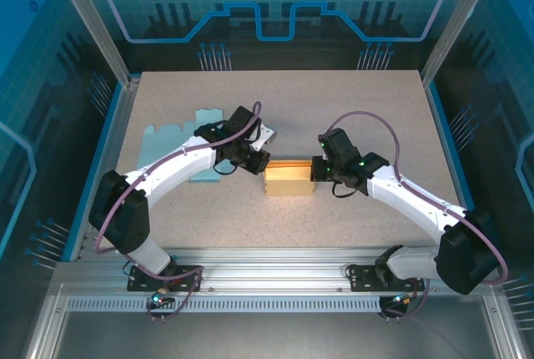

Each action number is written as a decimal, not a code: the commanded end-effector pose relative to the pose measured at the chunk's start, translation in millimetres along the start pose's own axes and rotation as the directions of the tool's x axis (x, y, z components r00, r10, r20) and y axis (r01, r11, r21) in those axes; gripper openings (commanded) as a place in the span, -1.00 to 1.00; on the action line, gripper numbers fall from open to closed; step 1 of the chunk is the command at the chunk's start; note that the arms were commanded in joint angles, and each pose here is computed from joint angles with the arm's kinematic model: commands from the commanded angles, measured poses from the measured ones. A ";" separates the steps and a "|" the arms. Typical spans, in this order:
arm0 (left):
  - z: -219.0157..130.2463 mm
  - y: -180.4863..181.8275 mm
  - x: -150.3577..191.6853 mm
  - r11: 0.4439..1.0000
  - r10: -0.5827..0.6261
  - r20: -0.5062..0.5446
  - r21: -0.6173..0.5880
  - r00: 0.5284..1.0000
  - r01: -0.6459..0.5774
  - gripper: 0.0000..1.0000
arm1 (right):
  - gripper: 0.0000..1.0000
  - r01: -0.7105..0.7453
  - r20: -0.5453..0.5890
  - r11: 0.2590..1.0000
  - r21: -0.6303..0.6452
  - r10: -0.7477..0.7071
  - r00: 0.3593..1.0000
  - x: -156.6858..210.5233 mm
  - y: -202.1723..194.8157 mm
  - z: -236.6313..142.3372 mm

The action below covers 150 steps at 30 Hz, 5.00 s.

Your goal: Fold the paper box

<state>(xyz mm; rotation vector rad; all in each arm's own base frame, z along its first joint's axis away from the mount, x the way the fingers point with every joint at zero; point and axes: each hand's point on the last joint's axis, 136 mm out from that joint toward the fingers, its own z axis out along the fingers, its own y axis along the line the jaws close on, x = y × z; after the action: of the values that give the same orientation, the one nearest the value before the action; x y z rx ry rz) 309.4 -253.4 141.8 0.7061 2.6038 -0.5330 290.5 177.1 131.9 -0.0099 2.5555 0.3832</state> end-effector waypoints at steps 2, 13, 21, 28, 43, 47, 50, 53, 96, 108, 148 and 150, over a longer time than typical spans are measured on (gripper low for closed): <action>1.6 -13.7 -5.7 0.995 -0.037 0.008 0.091 0.999 0.036 -1.00 | -1.00 0.015 -0.061 1.000 0.012 -0.014 0.998 16.1 0.3 6.5; 2.7 -22.5 -13.8 0.975 -0.125 0.029 0.189 0.992 0.117 -1.00 | -1.00 0.026 -0.066 0.999 0.019 -0.025 0.998 17.5 1.3 7.7; 3.8 -25.1 -11.4 0.958 -0.169 0.014 0.238 0.986 0.161 -1.00 | -0.99 0.055 -0.064 0.998 0.012 -0.054 0.996 17.4 8.8 7.6; 3.2 -23.5 -7.5 0.956 -0.184 0.008 0.236 0.983 0.176 -1.00 | -0.78 0.088 -0.068 0.996 -0.003 -0.088 0.994 18.6 16.2 9.1; 2.9 -23.3 -6.6 0.953 -0.198 0.014 0.237 0.980 0.189 -1.00 | -0.65 0.151 -0.100 0.986 0.077 -0.143 0.985 26.6 14.2 17.0; 1.8 -25.3 -6.3 0.945 -0.219 0.014 0.250 0.976 0.208 -1.00 | -0.67 0.169 -0.108 0.980 0.103 -0.158 0.982 28.0 13.2 18.0; 1.7 -27.6 -6.7 0.938 -0.234 0.013 0.267 0.972 0.222 -1.00 | -0.68 0.175 -0.114 0.979 0.105 -0.163 0.980 29.6 14.2 20.2; 1.1 -29.1 -9.4 0.931 -0.249 0.024 0.281 0.968 0.232 -1.00 | -0.69 0.181 -0.114 0.978 0.103 -0.169 0.979 29.4 16.1 20.7; -17.2 -40.6 -29.6 0.909 -0.277 0.095 0.348 0.956 0.229 -1.00 | -0.88 0.204 -0.131 0.970 0.132 -0.187 0.974 33.8 12.5 26.3; -18.1 -37.7 -38.9 0.907 -0.302 0.138 0.346 0.943 0.240 -1.00 | -0.89 0.262 -0.152 0.948 0.181 -0.236 0.960 40.5 13.7 31.4; -2.8 -18.0 11.0 0.971 -0.233 0.080 0.075 0.969 0.227 -0.35 | -0.91 0.279 -0.139 0.937 0.209 -0.254 0.957 41.4 16.1 29.4; 0.4 -16.7 16.8 0.972 -0.231 0.062 0.056 0.971 0.227 -0.29 | -0.91 0.278 -0.137 0.938 0.209 -0.253 0.958 41.4 16.0 29.2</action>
<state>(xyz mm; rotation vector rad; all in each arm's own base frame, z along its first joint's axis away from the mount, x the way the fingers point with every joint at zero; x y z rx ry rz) 295.7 -259.5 134.1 0.3466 2.6216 -0.7037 294.5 186.9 116.5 -0.1964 2.5261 -0.0758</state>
